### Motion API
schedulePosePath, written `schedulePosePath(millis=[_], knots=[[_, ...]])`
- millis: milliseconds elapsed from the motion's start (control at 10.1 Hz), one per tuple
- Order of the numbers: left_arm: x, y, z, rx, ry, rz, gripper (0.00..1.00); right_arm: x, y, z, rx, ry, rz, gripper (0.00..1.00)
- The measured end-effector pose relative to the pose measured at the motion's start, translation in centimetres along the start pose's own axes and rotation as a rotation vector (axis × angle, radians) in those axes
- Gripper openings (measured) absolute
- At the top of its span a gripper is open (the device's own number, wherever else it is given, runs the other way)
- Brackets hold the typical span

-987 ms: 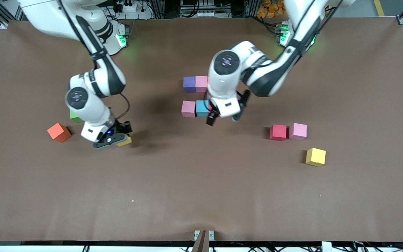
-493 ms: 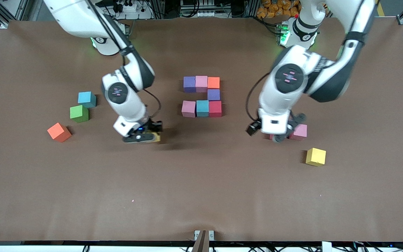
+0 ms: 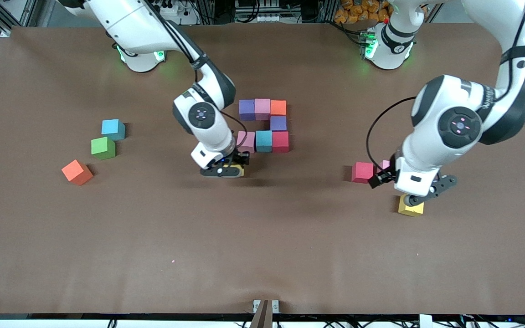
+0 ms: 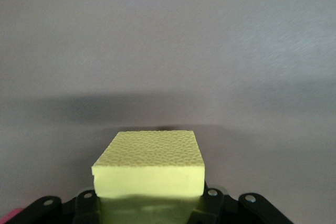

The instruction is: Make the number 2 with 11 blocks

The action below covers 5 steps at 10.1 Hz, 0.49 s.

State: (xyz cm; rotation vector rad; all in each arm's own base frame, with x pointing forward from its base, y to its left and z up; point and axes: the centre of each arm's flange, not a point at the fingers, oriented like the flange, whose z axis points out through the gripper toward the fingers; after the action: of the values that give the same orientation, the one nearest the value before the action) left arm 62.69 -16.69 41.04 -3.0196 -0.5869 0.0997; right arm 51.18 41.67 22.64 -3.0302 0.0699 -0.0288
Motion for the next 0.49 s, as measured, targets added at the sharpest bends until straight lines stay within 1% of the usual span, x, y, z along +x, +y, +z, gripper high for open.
schedulePosePath(millis=[197,296,493], knots=[[0.7,-2.6,2.6,0.013,-0.059,0.138,1.00,-1.0,-1.3,1.2,-0.006,-0.014,-0.003,0.57],[0.3,-3.5,3.8,0.000,-0.099,0.213,1.00,-1.4,-1.5,1.8,-0.011,-0.022,-0.005,0.57],[-0.8,-5.2,5.5,-0.017,-0.141,0.366,1.00,-2.0,-1.7,2.7,-0.032,-0.035,-0.019,0.57]])
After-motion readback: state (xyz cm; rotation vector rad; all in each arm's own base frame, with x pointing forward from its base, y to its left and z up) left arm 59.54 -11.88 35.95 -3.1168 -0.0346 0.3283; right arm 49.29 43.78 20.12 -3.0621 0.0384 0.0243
